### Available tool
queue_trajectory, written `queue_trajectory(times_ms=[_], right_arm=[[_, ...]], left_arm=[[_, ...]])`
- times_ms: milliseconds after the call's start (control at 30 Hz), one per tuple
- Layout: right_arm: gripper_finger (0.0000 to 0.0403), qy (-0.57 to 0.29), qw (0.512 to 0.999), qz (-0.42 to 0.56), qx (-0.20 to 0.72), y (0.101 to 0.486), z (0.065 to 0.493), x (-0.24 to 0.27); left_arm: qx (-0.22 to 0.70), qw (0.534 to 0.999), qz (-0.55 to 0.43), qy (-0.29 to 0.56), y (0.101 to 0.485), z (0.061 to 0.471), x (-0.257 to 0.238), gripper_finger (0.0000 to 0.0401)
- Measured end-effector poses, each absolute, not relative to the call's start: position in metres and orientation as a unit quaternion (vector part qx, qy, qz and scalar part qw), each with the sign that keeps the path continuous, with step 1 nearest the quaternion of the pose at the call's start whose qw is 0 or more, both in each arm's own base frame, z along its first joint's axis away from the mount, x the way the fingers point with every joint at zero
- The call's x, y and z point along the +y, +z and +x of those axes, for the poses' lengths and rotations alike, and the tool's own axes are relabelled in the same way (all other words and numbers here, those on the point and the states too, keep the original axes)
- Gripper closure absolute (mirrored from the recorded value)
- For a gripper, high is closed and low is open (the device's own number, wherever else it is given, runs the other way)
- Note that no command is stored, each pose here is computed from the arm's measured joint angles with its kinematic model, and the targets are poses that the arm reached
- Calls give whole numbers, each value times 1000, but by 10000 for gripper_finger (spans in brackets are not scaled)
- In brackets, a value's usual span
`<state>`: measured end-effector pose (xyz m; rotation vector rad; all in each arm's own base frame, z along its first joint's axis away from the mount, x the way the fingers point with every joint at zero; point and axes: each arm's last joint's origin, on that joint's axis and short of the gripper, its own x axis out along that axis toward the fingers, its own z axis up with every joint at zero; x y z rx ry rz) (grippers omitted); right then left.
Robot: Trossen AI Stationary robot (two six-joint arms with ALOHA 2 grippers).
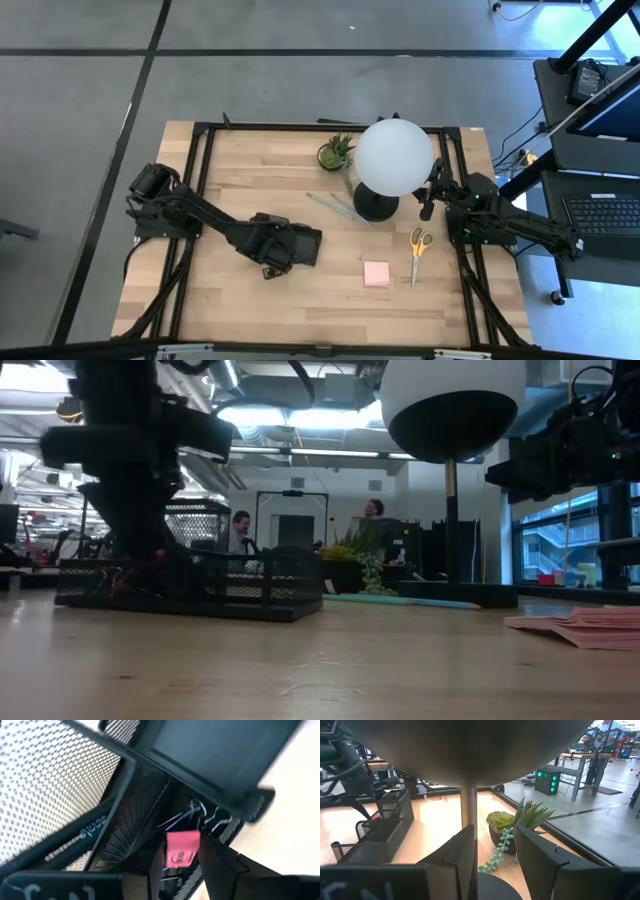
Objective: Pick and place office supplies into organizer
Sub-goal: Put the eraser into the desk organizer
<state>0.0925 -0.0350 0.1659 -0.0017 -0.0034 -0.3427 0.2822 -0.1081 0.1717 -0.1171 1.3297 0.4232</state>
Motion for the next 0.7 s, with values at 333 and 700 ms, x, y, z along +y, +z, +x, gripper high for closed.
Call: queue_trajectory(times_ms=[333, 700], right_arm=[[258, -171, 985, -3, -1, 166, 93, -35], [258, -170, 985, -4, -1, 166, 93, -35]], left_arm=[[609, 756, -126, 204, 172, 286, -107, 294], [595, 767, -155, 182, 173, 288, -118, 291]])
